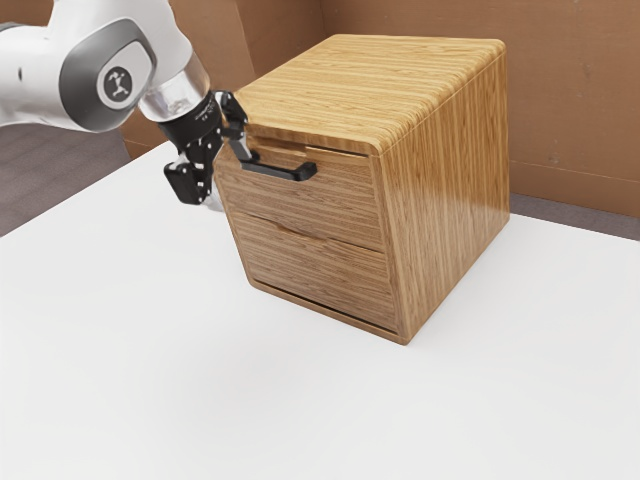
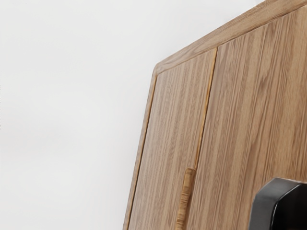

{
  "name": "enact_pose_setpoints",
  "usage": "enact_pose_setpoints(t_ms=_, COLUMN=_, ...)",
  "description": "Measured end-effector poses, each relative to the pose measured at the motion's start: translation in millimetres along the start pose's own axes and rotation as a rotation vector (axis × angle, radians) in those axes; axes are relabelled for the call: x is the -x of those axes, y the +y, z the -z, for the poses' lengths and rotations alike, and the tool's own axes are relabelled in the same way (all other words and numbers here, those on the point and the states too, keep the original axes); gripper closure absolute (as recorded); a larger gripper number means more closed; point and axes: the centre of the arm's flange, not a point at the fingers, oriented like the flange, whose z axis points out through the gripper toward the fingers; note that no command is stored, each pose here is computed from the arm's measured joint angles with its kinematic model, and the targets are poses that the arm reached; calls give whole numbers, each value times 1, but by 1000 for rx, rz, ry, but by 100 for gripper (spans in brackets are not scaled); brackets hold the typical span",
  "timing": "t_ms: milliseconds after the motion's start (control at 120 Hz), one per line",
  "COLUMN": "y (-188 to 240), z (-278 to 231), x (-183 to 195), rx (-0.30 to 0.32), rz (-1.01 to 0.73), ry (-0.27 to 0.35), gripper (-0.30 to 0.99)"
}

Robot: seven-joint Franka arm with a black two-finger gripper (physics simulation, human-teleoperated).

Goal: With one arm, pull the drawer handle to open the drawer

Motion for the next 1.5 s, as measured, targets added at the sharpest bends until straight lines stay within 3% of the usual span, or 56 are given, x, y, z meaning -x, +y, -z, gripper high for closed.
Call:
enact_pose_setpoints(t_ms=167, y=1, z=-2, x=-45, rx=-2, rz=80, ry=23, gripper=0)
enact_pose_setpoints(t_ms=292, y=1, z=-1, x=-57, rx=1, rz=103, ry=29, gripper=0)
enact_pose_setpoints(t_ms=867, y=-4, z=18, x=30, rx=24, rz=-24, ry=-23, gripper=0)
enact_pose_setpoints(t_ms=1242, y=-5, z=18, x=42, rx=24, rz=-38, ry=-29, gripper=0)
enact_pose_setpoints(t_ms=1500, y=-2, z=13, x=21, rx=22, rz=-3, ry=-15, gripper=0)
